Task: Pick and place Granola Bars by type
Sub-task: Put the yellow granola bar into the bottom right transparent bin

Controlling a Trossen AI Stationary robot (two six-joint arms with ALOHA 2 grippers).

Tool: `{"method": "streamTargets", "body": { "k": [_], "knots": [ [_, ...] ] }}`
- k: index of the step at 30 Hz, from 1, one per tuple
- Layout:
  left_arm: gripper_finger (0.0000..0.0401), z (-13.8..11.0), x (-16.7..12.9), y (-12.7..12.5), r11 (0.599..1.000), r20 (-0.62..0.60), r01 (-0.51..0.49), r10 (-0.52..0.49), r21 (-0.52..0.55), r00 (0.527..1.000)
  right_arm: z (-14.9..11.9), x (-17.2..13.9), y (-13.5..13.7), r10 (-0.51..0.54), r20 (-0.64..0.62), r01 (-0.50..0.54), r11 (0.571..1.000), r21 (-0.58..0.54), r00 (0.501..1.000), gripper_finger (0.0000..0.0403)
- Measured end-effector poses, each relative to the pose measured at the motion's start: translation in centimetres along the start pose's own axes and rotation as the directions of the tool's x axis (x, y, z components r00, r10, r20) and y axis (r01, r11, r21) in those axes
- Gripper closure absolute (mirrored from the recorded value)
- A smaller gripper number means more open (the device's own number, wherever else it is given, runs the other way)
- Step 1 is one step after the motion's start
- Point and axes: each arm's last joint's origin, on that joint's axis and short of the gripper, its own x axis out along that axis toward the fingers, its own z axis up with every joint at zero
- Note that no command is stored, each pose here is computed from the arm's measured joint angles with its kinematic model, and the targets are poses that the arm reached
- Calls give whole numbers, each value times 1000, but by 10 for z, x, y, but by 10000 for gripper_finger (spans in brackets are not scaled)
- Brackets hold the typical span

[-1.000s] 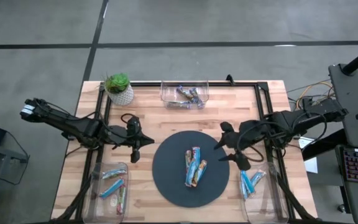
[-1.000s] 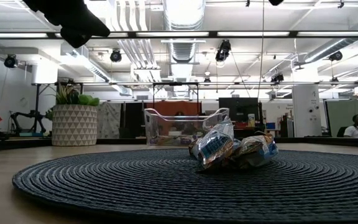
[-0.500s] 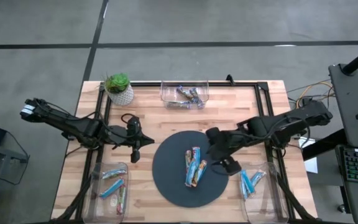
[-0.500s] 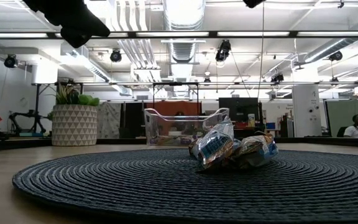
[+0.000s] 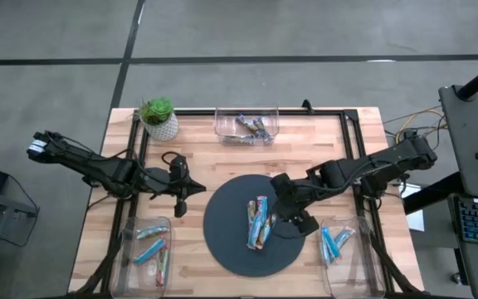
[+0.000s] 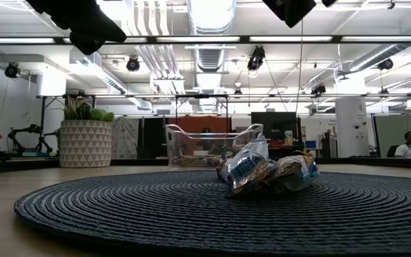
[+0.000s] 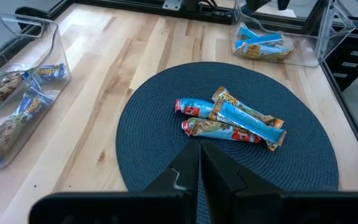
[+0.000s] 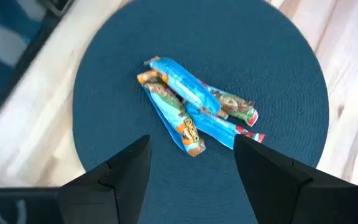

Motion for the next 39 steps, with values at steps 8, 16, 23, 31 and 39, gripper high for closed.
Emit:
{"method": "streamTargets", "body": {
  "k": [8,16,23,31,39],
  "knots": [
    [401,0,0,0,999,0,0,0,39,1000,0,25,-1,12,-79,-26,984,-176,997,183],
    [401,0,0,0,999,-1,-1,1,45,1000,-3,60,-4,30,-197,-81,963,-257,980,183],
    [401,0,0,0,999,-3,-1,1,45,1000,-4,81,-5,38,-245,-117,942,-314,969,183],
    [401,-1,0,0,999,-7,-2,2,47,1000,-6,106,-7,45,-285,-143,932,-333,958,183],
    [401,-1,0,0,999,-12,-3,4,48,1000,-9,125,-8,52,-323,-162,932,-323,945,183]
  ]
}}
